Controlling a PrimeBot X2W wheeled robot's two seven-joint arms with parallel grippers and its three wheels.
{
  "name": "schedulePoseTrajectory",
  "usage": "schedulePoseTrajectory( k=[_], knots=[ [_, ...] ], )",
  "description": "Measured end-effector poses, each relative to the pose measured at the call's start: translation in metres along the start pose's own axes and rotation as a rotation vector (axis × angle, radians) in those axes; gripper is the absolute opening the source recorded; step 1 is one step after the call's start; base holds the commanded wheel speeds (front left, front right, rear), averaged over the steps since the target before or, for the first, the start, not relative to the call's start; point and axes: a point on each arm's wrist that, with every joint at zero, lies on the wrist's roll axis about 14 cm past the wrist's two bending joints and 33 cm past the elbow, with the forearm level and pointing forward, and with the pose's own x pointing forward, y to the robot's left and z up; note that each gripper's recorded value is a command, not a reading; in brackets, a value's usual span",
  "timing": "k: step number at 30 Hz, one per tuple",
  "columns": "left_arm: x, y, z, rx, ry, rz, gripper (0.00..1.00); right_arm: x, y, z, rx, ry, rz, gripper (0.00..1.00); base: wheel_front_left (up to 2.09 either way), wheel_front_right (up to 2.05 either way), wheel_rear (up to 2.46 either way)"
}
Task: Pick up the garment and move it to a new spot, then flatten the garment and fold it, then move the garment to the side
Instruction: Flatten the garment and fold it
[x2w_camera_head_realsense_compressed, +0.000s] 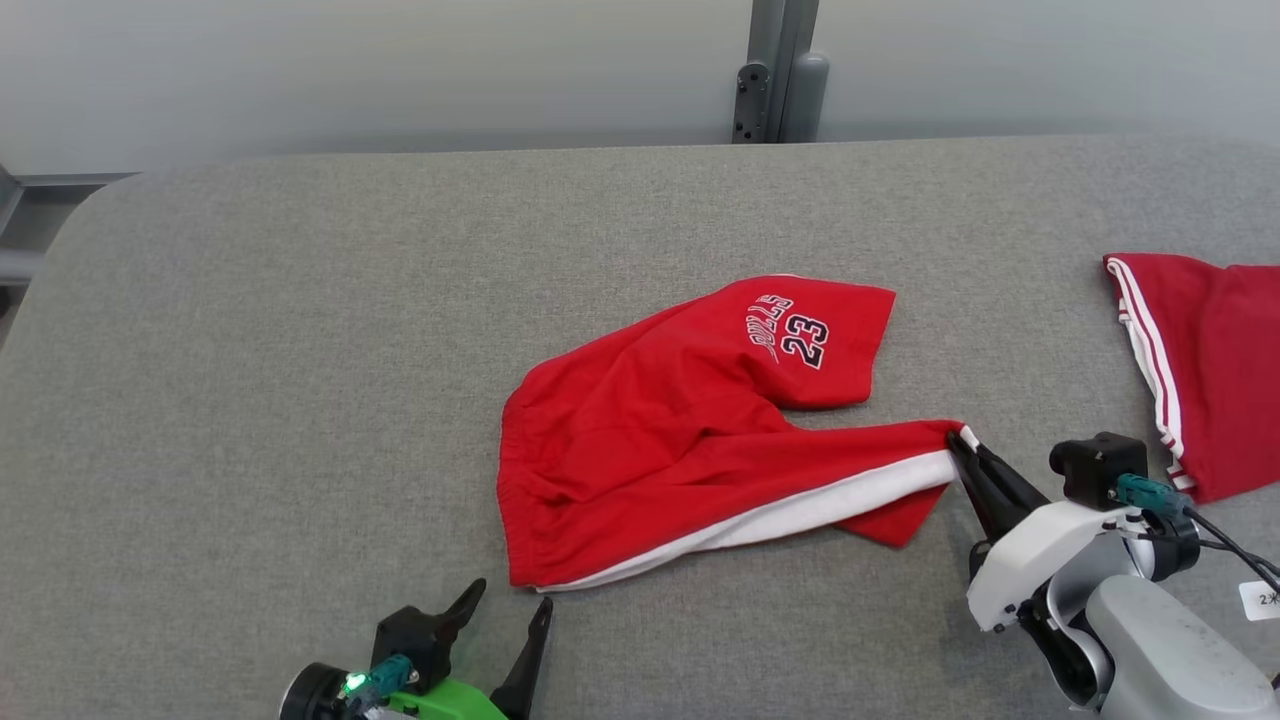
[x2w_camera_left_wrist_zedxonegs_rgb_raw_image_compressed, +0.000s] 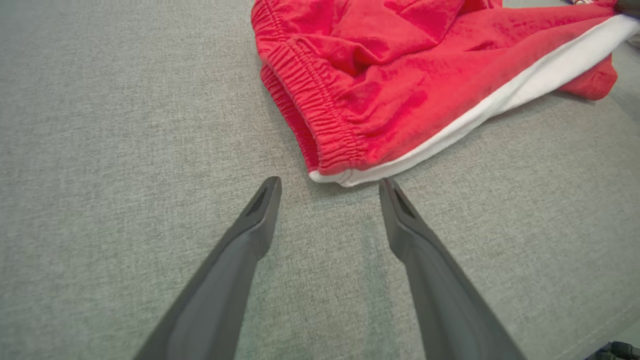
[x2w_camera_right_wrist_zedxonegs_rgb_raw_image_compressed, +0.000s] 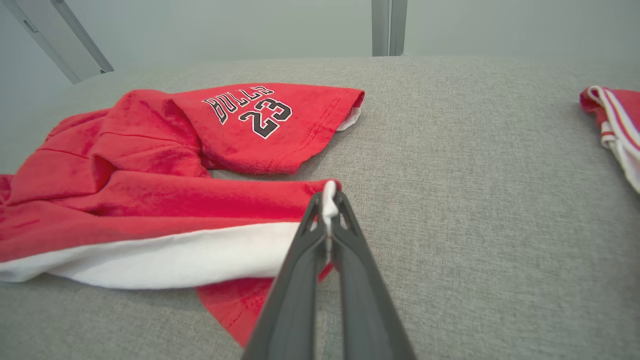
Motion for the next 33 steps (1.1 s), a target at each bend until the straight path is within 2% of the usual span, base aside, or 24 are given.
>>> schedulePoseTrajectory(
  k=[8,9,10,12,13,16,17,25,33],
  knots=[
    [0.019,-0.003,-0.001,0.031,0.0,-0.031,1.0,-0.005,0.001,-0.001,0.011,-0.001,-0.009,0.0,0.0,0.0,0.0],
    [0.019,-0.004,-0.004,0.032,0.008,-0.037,0.94,-0.006,0.0,-0.002,0.013,-0.001,-0.012,0.0,0.0,0.0,0.0],
    [0.02,-0.006,-0.007,0.031,0.015,-0.045,0.82,-0.007,-0.001,-0.002,0.015,0.0,-0.016,0.0,0.0,0.0,0.0],
    [0.02,-0.008,-0.01,0.031,0.021,-0.052,0.5,-0.009,-0.002,-0.002,0.015,-0.002,-0.022,0.0,0.0,0.0,0.0],
    [0.021,-0.009,-0.011,0.031,0.022,-0.055,0.42,-0.009,-0.003,-0.001,0.014,-0.004,-0.026,0.0,0.0,0.0,0.0],
    [0.02,-0.01,-0.012,0.031,0.019,-0.06,0.06,-0.011,-0.005,-0.001,0.016,-0.008,-0.034,0.0,0.0,0.0,0.0],
    [0.021,-0.012,-0.01,0.029,0.009,-0.065,0.0,-0.012,-0.005,-0.001,0.017,-0.007,-0.036,0.0,0.0,0.0,0.0],
    [0.02,-0.015,0.022,0.021,-0.112,-0.073,0.0,-0.019,-0.007,0.009,0.036,-0.059,-0.058,0.0,0.0,0.0,0.0],
    [0.007,-0.021,0.098,-0.089,-0.369,-0.084,0.0,-0.028,-0.001,0.051,0.05,-0.207,-0.049,0.0,0.0,0.0,0.0]
  ],
)
